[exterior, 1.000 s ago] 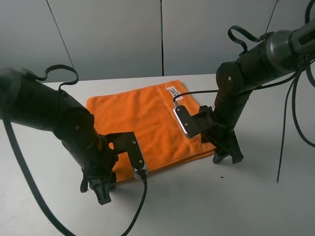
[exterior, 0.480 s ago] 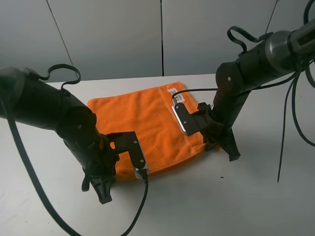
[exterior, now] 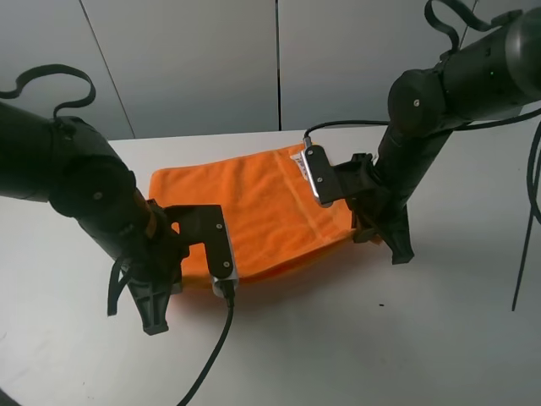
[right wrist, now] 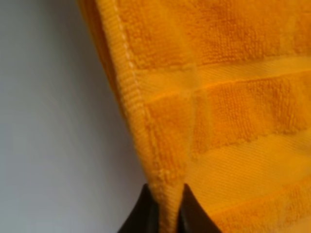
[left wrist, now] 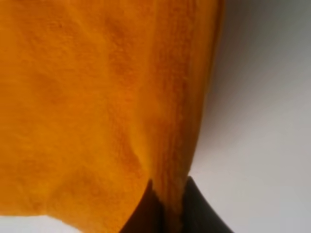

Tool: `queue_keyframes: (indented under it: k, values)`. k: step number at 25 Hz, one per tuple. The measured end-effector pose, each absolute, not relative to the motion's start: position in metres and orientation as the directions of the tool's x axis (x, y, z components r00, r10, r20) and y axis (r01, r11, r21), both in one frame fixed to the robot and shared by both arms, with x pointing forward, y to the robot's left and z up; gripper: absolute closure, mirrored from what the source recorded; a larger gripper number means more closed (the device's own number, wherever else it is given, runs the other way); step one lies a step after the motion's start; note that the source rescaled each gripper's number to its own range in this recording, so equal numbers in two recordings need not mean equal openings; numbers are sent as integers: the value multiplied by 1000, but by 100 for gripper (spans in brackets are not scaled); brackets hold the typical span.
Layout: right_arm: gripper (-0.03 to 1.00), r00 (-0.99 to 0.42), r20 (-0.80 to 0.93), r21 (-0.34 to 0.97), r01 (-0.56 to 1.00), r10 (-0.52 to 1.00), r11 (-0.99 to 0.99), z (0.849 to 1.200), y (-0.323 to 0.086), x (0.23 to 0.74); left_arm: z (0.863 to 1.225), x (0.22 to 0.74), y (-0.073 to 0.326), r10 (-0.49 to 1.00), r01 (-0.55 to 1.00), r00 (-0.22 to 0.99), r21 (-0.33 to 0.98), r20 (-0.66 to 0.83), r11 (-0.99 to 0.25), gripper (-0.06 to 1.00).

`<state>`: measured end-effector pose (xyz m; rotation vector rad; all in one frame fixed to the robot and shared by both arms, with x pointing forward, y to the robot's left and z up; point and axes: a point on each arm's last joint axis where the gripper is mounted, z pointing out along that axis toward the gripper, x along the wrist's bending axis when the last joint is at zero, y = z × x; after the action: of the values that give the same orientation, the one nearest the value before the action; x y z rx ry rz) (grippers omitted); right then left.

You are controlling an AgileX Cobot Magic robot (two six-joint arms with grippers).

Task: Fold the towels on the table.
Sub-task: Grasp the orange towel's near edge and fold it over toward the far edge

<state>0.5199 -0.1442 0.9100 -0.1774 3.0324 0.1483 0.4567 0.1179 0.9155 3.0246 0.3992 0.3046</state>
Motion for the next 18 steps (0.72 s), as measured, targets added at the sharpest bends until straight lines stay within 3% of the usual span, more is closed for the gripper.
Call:
queue_keyframes:
  k: [9, 18]
  values:
    - [96, -981, -174, 80, -96, -81, 992, 940, -150, 516, 937, 457, 123, 271, 245, 926, 129, 262, -961, 94]
    - [96, -965, -248, 55, -101, -85, 993, 951, -152, 522, 961, 470, 134, 258, 210, 862, 155, 436, -965, 94]
